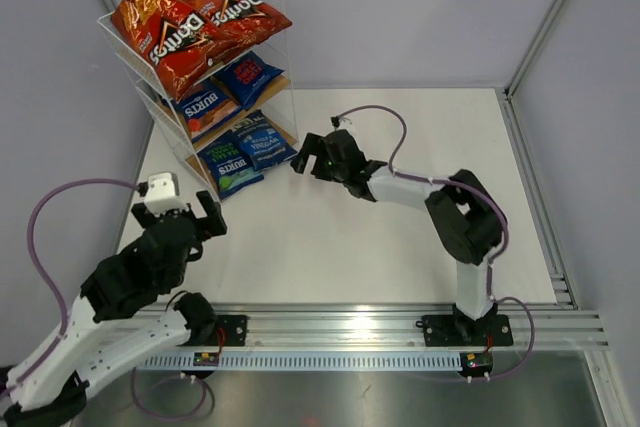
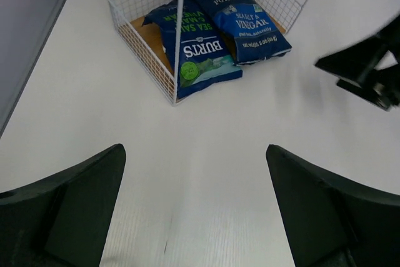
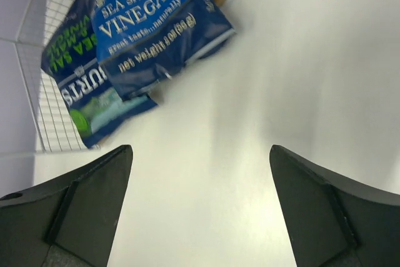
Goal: Place and organize the chips bags onto the shelf
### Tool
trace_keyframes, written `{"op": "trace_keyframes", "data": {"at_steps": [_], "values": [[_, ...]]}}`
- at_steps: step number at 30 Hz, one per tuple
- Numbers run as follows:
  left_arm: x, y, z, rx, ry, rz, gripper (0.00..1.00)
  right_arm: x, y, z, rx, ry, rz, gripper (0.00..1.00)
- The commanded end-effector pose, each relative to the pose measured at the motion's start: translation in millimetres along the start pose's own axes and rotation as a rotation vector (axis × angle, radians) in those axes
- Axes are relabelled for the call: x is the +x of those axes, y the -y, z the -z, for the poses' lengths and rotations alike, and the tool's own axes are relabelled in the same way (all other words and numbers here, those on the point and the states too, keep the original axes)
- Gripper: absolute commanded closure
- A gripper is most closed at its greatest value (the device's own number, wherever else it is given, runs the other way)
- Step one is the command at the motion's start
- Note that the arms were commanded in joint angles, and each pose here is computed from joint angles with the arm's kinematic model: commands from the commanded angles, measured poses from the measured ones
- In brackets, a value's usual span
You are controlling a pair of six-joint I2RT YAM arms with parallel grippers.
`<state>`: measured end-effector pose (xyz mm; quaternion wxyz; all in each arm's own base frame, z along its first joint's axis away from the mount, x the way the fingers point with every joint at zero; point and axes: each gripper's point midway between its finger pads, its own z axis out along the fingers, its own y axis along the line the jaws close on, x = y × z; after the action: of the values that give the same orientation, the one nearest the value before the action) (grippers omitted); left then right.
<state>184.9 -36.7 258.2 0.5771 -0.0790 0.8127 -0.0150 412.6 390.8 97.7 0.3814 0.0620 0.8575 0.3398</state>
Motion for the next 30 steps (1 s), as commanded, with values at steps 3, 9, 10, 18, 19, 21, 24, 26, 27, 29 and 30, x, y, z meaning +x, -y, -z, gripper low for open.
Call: {"op": "trace_keyframes", "data": {"at_steps": [3,9,10,18,19,21,24,26,27,29,30], "values": [[-23.1,-13.5,0.2,0.049,0.142,0.076,0.01,-58.7,11.5,103.3,0.125,0.166,0.273,0.01],[-31.5,-29.5,-4.5,0.052,0.310,0.048,0.01,-99.0,53.9,243.8,0.364,0.291,0.439,0.00],[-38.1,-29.8,-2.8,0.059,0.351,0.059,0.01,-102.9,59.3,274.5,0.388,0.302,0.450,0.01],[-29.7,-37.5,-8.3,0.020,0.288,0.002,0.01,-123.4,76.6,406.3,0.496,0.371,0.456,0.01],[-27.5,-37.4,-8.1,0.018,0.254,-0.014,0.01,-121.1,79.1,421.6,0.481,0.379,0.457,0.01],[-26.1,-37.8,-7.7,0.012,0.234,-0.014,0.01,-118.8,78.4,440.4,0.441,0.396,0.457,0.01],[-26.4,-33.7,-3.1,0.039,0.235,-0.019,0.01,-113.2,89.1,459.9,0.458,0.394,0.458,0.01],[-25.1,-35.8,1.6,0.038,0.241,-0.024,0.01,-112.1,96.8,475.9,0.476,0.412,0.451,0.01],[-24.8,-36.6,3.1,0.037,0.244,-0.023,0.01,-112.4,99.3,481.3,0.482,0.422,0.449,0.01],[-22.9,-35.9,5.4,0.047,0.240,-0.028,0.01,-111.3,104.3,493.2,0.491,0.433,0.443,0.00],[-19.7,-34.1,6.3,0.060,0.225,-0.034,0.01,-108.4,109.0,498.0,0.502,0.428,0.443,0.00]]}}
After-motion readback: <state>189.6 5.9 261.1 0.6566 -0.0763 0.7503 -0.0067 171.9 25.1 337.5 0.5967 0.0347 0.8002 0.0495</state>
